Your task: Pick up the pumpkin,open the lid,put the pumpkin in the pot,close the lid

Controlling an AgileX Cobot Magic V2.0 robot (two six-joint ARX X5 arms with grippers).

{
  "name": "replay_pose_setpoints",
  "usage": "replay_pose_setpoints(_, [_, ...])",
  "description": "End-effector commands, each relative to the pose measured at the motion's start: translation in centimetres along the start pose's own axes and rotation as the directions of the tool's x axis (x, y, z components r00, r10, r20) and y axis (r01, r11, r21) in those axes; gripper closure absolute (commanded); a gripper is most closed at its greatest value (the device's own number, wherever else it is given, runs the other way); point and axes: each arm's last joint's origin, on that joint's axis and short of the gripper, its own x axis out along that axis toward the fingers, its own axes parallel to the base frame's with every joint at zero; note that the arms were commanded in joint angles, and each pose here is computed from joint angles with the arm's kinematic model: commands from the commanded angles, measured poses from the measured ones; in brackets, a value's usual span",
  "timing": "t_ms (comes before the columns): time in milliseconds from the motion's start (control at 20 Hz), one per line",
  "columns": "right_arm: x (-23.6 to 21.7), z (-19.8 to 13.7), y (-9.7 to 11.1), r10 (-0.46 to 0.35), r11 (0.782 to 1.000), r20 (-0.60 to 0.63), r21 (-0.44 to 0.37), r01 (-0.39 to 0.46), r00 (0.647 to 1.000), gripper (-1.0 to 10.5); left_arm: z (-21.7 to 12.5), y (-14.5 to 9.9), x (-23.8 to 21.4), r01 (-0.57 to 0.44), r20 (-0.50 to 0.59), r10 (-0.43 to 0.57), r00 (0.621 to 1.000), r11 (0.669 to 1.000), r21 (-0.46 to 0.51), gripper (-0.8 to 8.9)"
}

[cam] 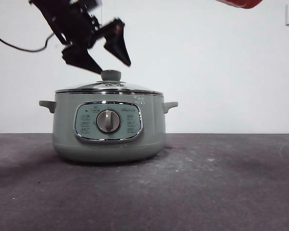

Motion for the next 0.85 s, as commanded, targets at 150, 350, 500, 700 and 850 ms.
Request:
replay_pose_setpoints(150, [-0.09, 0.07, 0.02, -0.001, 1.0, 0.007, 0.007, 0.001, 1.0, 9.6, -0.45, -0.03, 1.02, -0.021, -0.023, 0.021, 0.999, 0.999, 0.026, 0.33])
replay_pose_setpoints(350, [-0.09, 0.09, 0.02, -0.001, 1.0, 0.009, 0.006, 0.001, 1.0, 9.6, -0.52, -0.23, 1.08, -0.015, -0.033, 0.016, 0.999, 1.0, 0.026, 3.8])
replay_pose_setpoints(500, [-0.1, 0.09, 0.02, -0.001, 1.0, 0.01, 0.006, 0.001, 1.0, 9.6, -0.6, -0.38, 1.17, -0.011, -0.041, 0.013, 0.999, 1.0, 0.026, 4.17])
replay_pose_setpoints(700, [-0.09, 0.09, 0.02, -0.001, 1.0, 0.009, 0.006, 0.001, 1.0, 9.6, -0.64, -0.38, 1.17, -0.011, -0.044, 0.012, 0.999, 1.0, 0.021, 7.07])
replay_pose_setpoints(850, [-0.1, 0.08, 0.02, -0.001, 1.0, 0.009, 0.006, 0.001, 1.0, 9.6, -0.67, -0.38, 1.17, -0.011, -0.047, 0.011, 0.999, 1.0, 0.017, 8.28])
